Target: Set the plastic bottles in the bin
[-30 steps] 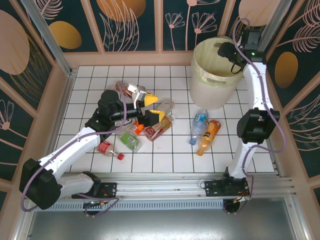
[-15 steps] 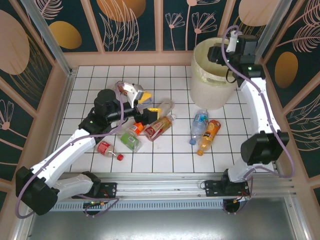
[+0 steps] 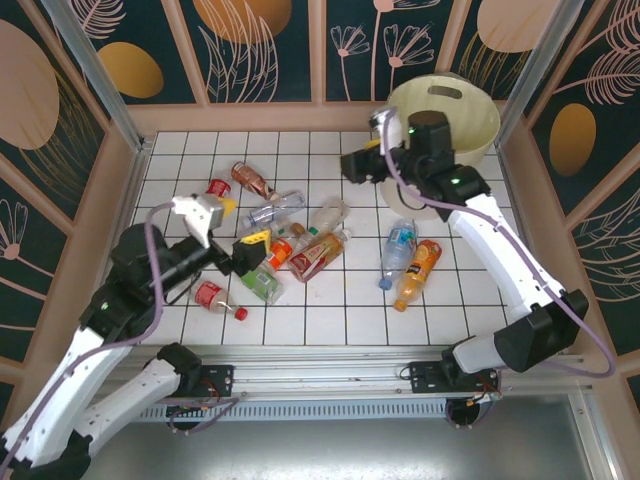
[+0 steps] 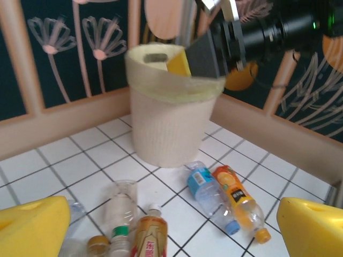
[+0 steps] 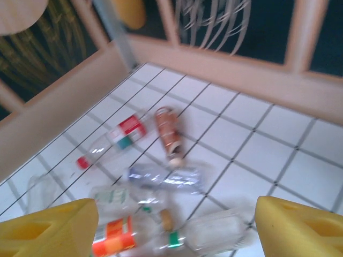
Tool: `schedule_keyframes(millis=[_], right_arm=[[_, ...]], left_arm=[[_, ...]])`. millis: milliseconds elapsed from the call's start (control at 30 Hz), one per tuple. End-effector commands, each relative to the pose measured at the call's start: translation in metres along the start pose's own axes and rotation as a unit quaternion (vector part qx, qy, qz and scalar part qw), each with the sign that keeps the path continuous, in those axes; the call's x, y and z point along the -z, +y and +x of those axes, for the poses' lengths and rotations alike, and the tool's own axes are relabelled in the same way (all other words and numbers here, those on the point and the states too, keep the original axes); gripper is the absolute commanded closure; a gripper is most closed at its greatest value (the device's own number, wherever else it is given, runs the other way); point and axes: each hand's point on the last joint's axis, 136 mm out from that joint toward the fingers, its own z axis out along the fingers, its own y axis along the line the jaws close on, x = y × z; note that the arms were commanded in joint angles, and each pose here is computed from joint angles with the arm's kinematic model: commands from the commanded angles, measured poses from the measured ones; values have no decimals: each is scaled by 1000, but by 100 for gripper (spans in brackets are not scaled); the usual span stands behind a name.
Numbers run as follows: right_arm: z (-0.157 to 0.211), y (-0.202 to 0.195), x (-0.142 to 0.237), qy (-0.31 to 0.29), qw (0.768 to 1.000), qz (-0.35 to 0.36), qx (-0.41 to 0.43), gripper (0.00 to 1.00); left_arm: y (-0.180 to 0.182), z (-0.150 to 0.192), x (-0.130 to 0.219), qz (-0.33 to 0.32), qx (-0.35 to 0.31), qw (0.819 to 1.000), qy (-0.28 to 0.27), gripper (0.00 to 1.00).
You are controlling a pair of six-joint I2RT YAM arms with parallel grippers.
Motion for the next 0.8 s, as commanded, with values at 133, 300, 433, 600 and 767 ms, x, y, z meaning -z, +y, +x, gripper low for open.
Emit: schedule_keyframes(millis=[133, 300, 433, 600, 767], right_arm=[[74, 15, -41, 95, 994, 22, -40, 24], [119, 22, -56, 127, 985, 42, -108, 23], [140, 35, -52, 127, 985, 6, -119, 22], [160, 46, -30, 144, 984, -17, -100, 20], [181, 44, -5, 156, 981, -3, -111, 19]], left_arm=[[29, 50, 18, -91, 78, 991, 65, 1], [25, 71, 7, -66, 66, 992, 83, 1], [25, 101, -18, -44, 55, 988, 140, 1], [41, 128, -45, -69, 46, 977, 197, 1], [51, 156, -70, -76, 45, 960, 265, 1]])
